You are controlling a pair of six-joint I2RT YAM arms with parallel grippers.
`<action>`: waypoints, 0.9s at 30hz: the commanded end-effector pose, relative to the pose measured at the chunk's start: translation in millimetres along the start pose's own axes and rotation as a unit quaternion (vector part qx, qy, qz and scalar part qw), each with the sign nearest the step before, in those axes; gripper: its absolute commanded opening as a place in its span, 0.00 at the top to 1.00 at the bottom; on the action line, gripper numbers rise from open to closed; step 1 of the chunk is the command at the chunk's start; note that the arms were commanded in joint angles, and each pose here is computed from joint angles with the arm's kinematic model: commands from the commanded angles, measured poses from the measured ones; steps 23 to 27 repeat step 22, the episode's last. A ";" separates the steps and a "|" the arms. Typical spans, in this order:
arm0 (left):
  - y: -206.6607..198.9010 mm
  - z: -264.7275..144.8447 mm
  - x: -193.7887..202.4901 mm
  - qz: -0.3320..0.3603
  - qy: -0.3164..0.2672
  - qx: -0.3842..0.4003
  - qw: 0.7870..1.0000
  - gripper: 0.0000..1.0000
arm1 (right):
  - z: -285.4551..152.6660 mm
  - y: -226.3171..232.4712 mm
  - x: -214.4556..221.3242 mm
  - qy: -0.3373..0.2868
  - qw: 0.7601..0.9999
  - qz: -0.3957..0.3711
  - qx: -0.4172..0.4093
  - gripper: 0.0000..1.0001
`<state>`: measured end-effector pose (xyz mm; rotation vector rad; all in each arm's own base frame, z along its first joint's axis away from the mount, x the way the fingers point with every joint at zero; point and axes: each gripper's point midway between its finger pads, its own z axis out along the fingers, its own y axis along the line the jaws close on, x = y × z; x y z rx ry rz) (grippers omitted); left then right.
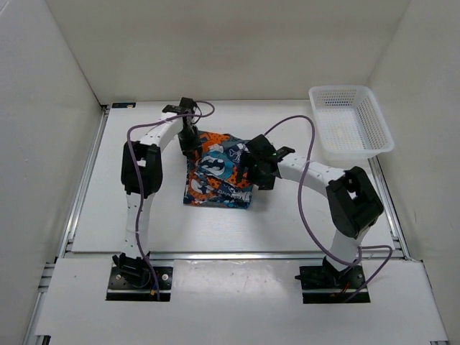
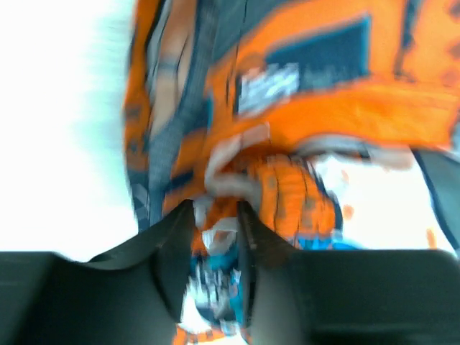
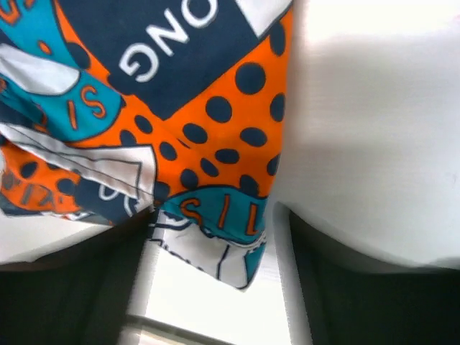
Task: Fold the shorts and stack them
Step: Fold the shorts
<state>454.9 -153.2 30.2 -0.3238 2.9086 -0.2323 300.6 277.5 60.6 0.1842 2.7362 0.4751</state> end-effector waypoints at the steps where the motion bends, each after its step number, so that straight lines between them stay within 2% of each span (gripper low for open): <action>1: -20.2 -67.6 -25.9 0.023 -0.064 0.024 0.997 0.56 | -47.0 -11.9 -38.1 -0.098 0.994 0.004 0.051 0.01; 2: -23.7 -95.8 -32.0 0.024 -0.088 0.030 0.995 0.47 | -56.7 -25.0 -38.0 -0.106 0.991 0.007 0.079 0.01; 5: -22.4 -137.5 -39.9 0.034 -0.132 0.029 0.990 0.27 | -106.0 -49.6 -63.9 -0.188 0.974 0.014 0.127 0.01; 6: -19.3 -163.5 -36.0 0.033 -0.148 0.029 0.988 0.15 | -128.8 -57.9 -71.6 -0.215 0.968 0.013 0.129 0.01; 8: -6.5 -188.2 -35.0 0.022 -0.167 0.026 0.985 0.07 | -149.1 -81.9 -75.0 -0.234 0.960 0.016 0.155 0.01; 9: -4.4 -217.6 -29.7 0.022 -0.194 0.035 0.980 0.06 | -172.4 -90.2 -81.5 -0.264 0.951 0.023 0.160 0.01; 11: 13.1 -229.5 -18.5 0.011 -0.202 0.033 0.979 0.06 | -188.7 -120.2 -75.9 -0.270 0.941 0.030 0.201 0.01; 12: 14.9 -261.1 -9.1 0.011 -0.236 0.049 0.970 0.06 | -205.6 -127.2 -76.4 -0.287 0.936 0.039 0.202 0.01; 14: 25.2 -282.0 -2.5 0.004 -0.273 0.054 0.960 0.06 | -220.2 -154.1 -69.5 -0.292 0.924 0.043 0.244 0.01; 15: 37.6 -294.9 13.7 -0.001 -0.292 0.054 0.955 0.06 | -234.1 -159.7 -68.4 -0.307 0.919 0.051 0.243 0.01; 18: 46.2 -313.8 32.6 -0.008 -0.334 0.072 0.940 0.06 | -254.0 -175.8 -54.8 -0.318 0.911 0.052 0.257 0.01; 19: 52.8 -320.7 49.7 -0.014 -0.345 0.080 0.935 0.06 | -256.1 -178.1 -51.7 -0.321 0.911 0.054 0.254 0.01; 22: 63.0 -333.5 75.4 -0.021 -0.363 0.092 0.927 0.06 | -260.0 -188.6 -37.7 -0.320 0.912 0.058 0.250 0.01; 27: 63.0 -333.5 75.4 -0.021 -0.363 0.092 0.927 0.06 | -260.0 -188.6 -37.7 -0.320 0.912 0.058 0.250 0.01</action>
